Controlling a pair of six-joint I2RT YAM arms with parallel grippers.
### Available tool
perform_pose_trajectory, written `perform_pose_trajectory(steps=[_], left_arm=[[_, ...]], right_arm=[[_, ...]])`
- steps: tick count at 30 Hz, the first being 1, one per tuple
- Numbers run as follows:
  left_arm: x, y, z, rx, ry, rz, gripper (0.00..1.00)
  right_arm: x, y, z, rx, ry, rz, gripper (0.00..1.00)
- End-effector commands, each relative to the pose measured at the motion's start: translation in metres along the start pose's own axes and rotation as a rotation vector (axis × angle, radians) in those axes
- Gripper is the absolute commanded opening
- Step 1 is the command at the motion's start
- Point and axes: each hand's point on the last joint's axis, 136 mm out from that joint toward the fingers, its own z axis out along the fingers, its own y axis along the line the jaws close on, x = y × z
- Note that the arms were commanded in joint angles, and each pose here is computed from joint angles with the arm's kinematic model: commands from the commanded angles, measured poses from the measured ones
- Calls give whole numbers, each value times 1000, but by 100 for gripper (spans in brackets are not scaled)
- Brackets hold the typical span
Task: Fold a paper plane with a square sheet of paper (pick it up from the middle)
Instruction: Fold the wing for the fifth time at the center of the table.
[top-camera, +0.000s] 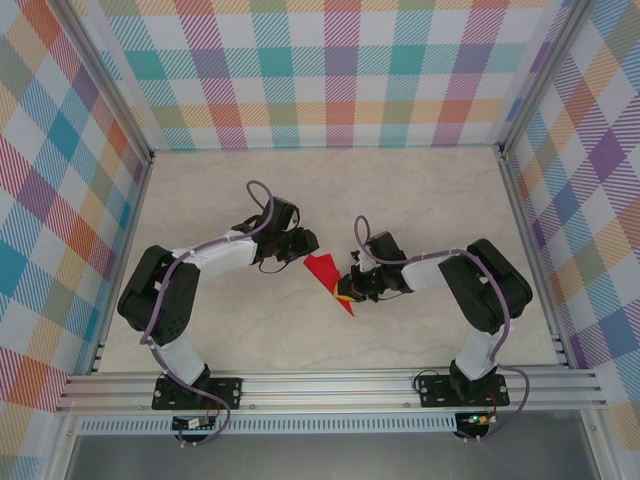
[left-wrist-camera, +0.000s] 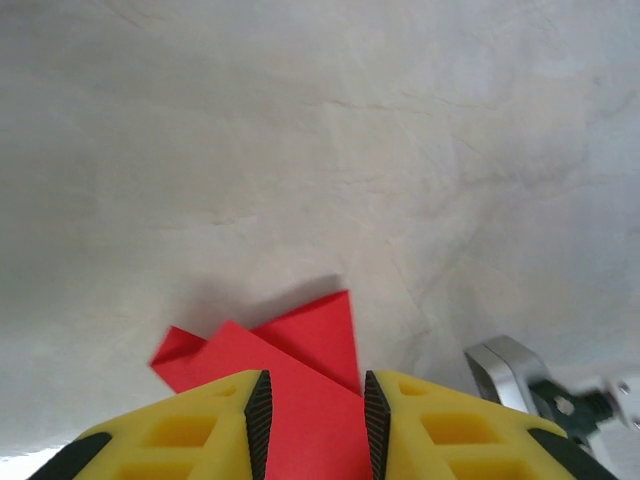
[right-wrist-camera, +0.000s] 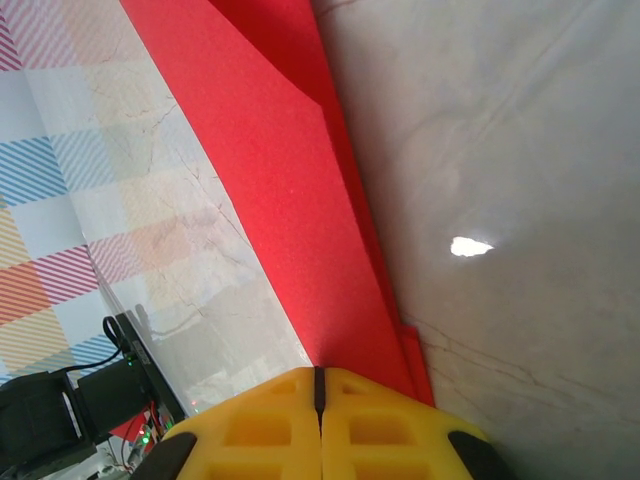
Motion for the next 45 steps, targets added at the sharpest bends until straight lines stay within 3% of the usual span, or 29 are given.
perform_pose_trajectory(steps=[1, 7, 15, 23, 39, 45], left_arm=[[14, -34, 8, 108, 55, 47, 33], [33, -29, 35, 99, 122, 48, 33], [41, -22, 58, 108, 153, 33, 33], [47, 23, 58, -69, 119, 53, 29], [50, 23, 59, -51, 128, 58, 29], [52, 25, 62, -53, 136, 53, 29]], right_arm=[[26, -29, 11, 86, 47, 121, 5], [26, -31, 8, 96, -10, 162, 5], [30, -29, 14, 97, 11, 158, 6], [28, -19, 9, 97, 12, 127, 8], [7, 30, -5, 39, -12, 11, 15], [9, 16, 3, 79, 14, 28, 16]])
